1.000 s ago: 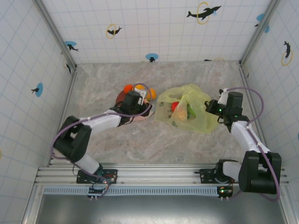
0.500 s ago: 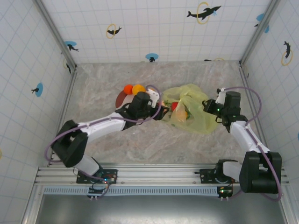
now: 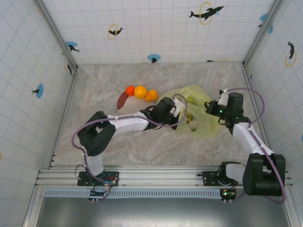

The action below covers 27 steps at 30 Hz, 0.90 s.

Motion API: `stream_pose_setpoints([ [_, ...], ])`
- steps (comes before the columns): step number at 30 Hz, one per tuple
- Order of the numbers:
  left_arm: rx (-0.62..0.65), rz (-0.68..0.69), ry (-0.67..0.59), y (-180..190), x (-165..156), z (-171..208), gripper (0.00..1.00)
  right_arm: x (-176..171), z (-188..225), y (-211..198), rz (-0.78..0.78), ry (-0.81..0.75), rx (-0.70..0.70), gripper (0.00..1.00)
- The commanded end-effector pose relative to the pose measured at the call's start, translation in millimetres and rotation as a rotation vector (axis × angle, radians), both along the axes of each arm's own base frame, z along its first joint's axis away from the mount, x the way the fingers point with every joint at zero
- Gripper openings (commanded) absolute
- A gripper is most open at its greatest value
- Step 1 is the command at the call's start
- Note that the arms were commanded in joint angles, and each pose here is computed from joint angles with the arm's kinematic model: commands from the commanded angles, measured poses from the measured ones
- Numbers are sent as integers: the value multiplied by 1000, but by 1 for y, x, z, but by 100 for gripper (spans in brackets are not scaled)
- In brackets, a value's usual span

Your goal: Place the fruits into the plastic bag

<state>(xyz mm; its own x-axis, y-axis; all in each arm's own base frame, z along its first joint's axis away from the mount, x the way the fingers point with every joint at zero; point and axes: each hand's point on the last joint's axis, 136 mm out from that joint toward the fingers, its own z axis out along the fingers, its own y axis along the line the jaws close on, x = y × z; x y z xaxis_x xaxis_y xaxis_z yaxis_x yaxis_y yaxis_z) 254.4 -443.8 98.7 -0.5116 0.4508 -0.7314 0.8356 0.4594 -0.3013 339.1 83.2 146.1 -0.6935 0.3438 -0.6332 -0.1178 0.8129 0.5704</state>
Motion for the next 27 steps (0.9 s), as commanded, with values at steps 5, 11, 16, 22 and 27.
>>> stream_pose_setpoints([
  [5,-30,-94,5,-36,-2,-6,59,0,-2,11,27,-1,2,0],
  [11,-89,-137,47,-59,-2,-7,61,-2,-7,15,37,9,-3,0],
  [16,-137,-156,87,-76,-1,-6,61,-3,-9,17,41,14,-5,0],
  [22,-182,-165,130,-89,0,-7,62,-4,-13,16,36,21,-9,0],
  [27,-193,-129,157,-95,6,-14,65,-4,-14,17,37,22,-9,0],
])
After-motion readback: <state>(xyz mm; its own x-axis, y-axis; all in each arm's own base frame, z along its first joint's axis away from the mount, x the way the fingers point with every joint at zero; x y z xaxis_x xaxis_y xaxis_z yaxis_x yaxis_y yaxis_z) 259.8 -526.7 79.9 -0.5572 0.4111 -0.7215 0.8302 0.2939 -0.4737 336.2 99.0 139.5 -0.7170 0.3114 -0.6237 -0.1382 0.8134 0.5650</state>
